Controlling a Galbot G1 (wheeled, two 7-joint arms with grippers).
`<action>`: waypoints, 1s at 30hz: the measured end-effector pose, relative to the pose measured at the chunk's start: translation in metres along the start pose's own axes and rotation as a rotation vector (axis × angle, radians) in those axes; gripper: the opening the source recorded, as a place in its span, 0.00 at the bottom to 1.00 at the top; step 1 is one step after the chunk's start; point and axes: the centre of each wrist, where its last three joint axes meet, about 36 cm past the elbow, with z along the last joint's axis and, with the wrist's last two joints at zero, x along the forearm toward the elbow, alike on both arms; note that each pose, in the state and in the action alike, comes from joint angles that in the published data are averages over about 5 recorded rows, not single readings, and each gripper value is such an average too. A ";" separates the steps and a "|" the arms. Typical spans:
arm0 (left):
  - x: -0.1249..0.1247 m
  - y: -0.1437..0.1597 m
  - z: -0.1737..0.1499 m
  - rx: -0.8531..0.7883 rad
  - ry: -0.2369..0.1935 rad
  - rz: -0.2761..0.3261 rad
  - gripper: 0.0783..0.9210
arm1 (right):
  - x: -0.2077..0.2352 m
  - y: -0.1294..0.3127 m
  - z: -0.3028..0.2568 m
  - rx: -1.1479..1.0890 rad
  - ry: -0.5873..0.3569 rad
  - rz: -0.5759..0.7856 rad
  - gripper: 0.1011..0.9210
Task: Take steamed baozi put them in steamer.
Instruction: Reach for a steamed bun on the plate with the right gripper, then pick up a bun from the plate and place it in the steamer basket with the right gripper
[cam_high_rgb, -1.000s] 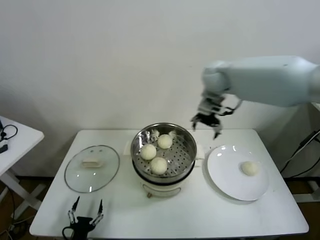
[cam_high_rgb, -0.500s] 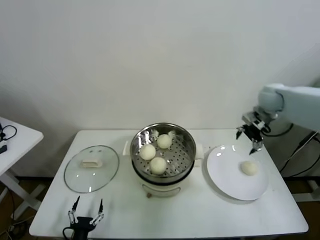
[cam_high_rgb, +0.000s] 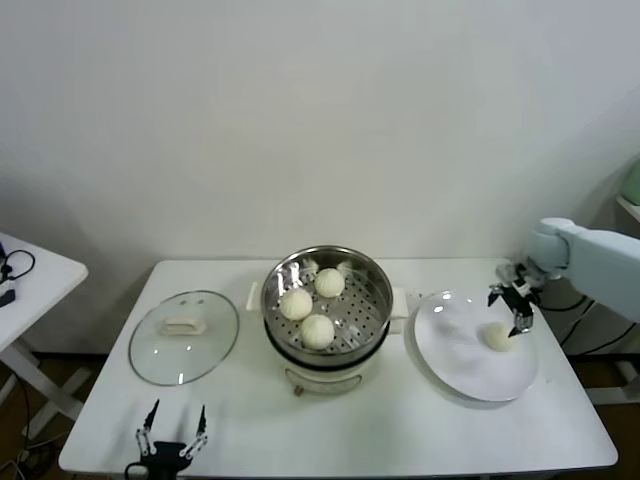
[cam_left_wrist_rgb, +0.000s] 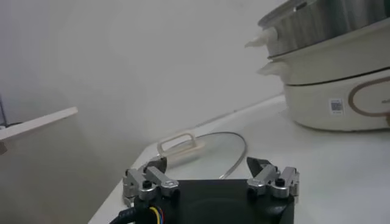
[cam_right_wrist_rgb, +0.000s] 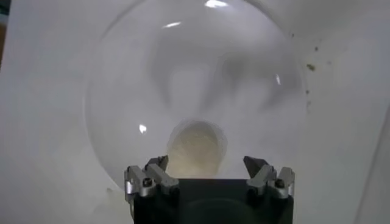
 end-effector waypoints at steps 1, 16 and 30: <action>0.001 0.000 0.000 -0.001 0.001 0.001 0.88 | -0.004 0.001 0.001 -0.004 0.001 -0.002 0.88; 0.002 -0.001 0.002 -0.005 0.013 -0.001 0.88 | -0.041 0.007 0.005 -0.027 0.017 -0.011 0.82; -0.001 -0.001 0.000 -0.002 0.000 -0.003 0.88 | -0.015 0.010 0.005 -0.048 0.016 0.026 0.65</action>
